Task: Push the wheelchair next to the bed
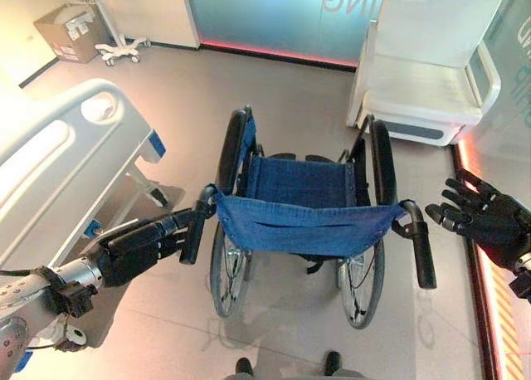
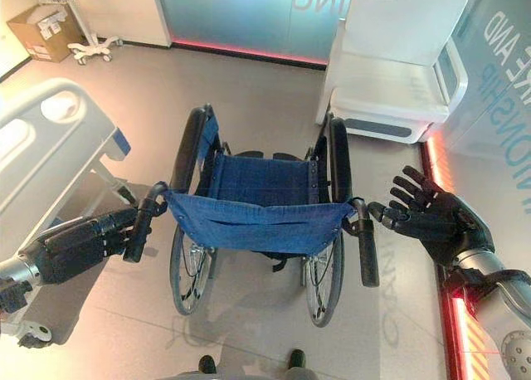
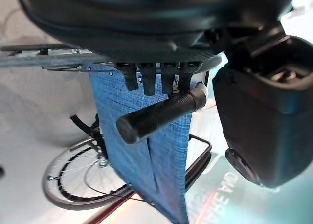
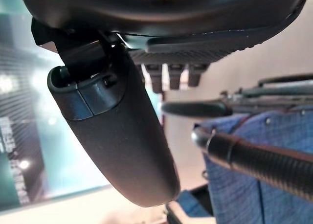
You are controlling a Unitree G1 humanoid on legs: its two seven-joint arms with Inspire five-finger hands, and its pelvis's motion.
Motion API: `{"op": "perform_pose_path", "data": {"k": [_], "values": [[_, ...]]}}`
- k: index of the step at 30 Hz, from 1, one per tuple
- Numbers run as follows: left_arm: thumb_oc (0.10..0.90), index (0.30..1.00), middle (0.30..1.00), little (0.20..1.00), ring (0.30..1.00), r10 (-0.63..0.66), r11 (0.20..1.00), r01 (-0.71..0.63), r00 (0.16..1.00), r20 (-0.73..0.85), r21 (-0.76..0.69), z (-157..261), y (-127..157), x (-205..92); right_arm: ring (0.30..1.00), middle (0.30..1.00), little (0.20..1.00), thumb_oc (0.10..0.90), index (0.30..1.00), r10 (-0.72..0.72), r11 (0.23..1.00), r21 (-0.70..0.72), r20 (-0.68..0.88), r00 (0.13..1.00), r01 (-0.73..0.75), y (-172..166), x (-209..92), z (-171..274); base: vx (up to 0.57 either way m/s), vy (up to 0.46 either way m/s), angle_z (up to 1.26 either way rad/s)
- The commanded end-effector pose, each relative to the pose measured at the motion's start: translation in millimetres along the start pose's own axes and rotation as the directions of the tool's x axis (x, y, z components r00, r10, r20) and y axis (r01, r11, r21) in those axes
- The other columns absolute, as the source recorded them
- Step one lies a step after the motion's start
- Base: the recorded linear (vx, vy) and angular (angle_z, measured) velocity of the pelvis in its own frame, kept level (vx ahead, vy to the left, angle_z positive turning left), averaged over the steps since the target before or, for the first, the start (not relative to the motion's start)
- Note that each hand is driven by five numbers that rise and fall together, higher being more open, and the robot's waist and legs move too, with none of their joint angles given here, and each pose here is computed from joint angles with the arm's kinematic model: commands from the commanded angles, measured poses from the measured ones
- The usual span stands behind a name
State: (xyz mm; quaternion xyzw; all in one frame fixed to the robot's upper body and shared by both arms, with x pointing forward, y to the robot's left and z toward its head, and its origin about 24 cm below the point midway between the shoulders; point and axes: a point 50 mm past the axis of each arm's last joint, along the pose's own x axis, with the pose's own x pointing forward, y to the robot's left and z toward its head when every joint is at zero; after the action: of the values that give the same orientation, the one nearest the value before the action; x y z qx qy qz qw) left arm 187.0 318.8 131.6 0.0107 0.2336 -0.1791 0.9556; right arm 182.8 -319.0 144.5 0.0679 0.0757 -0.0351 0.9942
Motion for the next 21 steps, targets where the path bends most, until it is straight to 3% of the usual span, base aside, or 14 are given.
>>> {"op": "perform_pose_path", "data": {"k": [1, 11, 13, 18, 21], "values": [[0.800, 0.900, 0.900, 0.900, 0.900, -0.308, 0.947, 0.286, 0.938, 0.158, 0.146, 43, -38, 4, 0.900, 0.900, 0.900, 0.800, 0.900, 0.050, 0.995, -0.092, 0.272, 0.961, -0.026, 10, 0, 67, 0.01, 0.006, -0.05], [0.800, 0.900, 0.900, 0.900, 0.900, -0.284, 0.953, 0.249, 0.933, 0.221, 0.172, 48, -36, -6, 0.900, 0.900, 0.900, 0.800, 0.900, 0.030, 0.998, -0.065, 0.270, 0.962, -0.013, -1, -10, 66, 0.00, 0.001, 0.00], [0.800, 0.900, 0.900, 0.900, 0.900, -0.291, 0.948, 0.258, 0.940, 0.180, 0.186, 43, -37, -8, 0.900, 0.900, 0.900, 0.800, 0.900, 0.033, 0.998, -0.066, 0.273, 0.961, -0.016, -2, -12, 66, 0.00, 0.000, 0.00], [0.800, 0.900, 0.900, 0.900, 0.900, -0.151, 0.930, 0.145, 0.988, -0.007, 0.338, 35, -25, -16, 0.900, 0.900, 0.900, 0.800, 0.900, 0.026, 0.998, -0.063, 0.267, 0.963, -0.010, -1, -13, 69, 0.00, 0.000, 0.00], [0.800, 0.900, 0.900, 0.900, 0.900, -0.131, 0.935, 0.139, 0.990, -0.046, 0.325, 34, -21, -22, 0.900, 0.900, 0.900, 0.800, 0.900, 0.028, 0.998, -0.060, 0.268, 0.963, -0.012, -1, -14, 69, 0.00, 0.000, 0.00]]}}
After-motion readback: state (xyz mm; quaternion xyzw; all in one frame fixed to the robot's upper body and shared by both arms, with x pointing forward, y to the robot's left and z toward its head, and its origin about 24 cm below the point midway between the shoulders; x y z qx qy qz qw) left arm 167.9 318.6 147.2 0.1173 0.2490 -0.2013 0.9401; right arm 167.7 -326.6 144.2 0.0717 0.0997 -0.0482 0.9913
